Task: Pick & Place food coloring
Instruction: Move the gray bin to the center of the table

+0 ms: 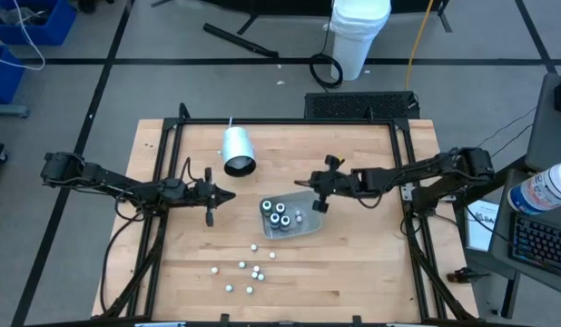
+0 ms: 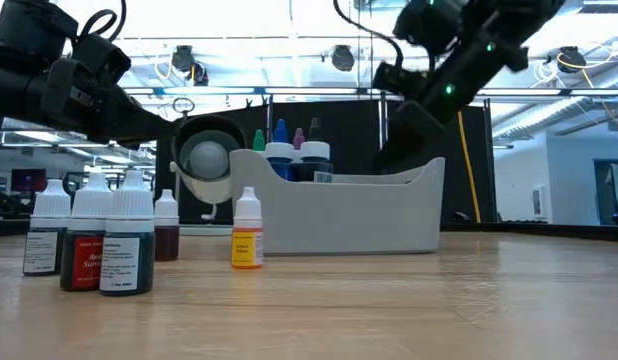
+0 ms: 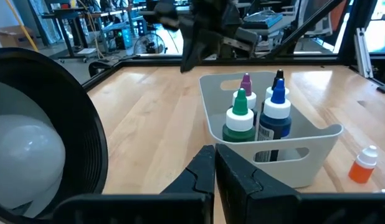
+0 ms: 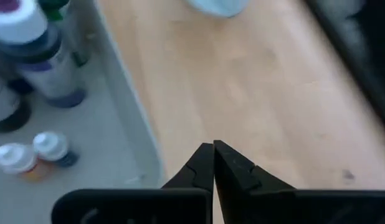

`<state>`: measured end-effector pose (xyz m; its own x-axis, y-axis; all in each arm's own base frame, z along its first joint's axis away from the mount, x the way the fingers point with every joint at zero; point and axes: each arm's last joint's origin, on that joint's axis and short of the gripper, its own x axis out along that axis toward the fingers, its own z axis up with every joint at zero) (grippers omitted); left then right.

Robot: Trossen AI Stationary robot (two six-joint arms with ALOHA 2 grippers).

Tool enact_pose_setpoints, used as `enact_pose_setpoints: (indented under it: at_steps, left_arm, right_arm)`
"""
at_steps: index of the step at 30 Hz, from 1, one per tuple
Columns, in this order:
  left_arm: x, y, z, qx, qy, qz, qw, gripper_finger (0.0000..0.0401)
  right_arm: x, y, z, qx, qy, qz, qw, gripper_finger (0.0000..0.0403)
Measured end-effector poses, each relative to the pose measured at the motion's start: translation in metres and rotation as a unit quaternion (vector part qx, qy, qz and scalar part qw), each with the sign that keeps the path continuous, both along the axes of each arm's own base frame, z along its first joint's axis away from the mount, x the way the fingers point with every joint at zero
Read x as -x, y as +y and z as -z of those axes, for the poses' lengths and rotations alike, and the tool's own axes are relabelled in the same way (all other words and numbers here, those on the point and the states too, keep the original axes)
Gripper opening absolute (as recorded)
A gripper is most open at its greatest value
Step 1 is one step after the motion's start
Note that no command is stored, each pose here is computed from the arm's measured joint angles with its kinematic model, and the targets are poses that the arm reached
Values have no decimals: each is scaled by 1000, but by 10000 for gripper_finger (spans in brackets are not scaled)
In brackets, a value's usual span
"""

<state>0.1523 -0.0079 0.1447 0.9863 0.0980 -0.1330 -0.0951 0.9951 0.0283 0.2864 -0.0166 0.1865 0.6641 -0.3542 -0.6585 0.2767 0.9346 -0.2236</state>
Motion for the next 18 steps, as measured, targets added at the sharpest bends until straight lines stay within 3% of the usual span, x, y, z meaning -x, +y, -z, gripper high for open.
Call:
enact_pose_setpoints:
  at_steps: [5,11,18]
  left_arm:
    - [0,0,0,-7,1,1,1000,19]
    - [0,0,0,-6,1,1,1000,19]
    - [0,0,0,-6,0,1,1000,19]
  right_arm:
    - [2,-15,7,-62,-22,-43,997,1]
    - [2,-14,10,-85,-18,-92,992,0]
    - [2,-7,12,-97,-12,-101,990,0]
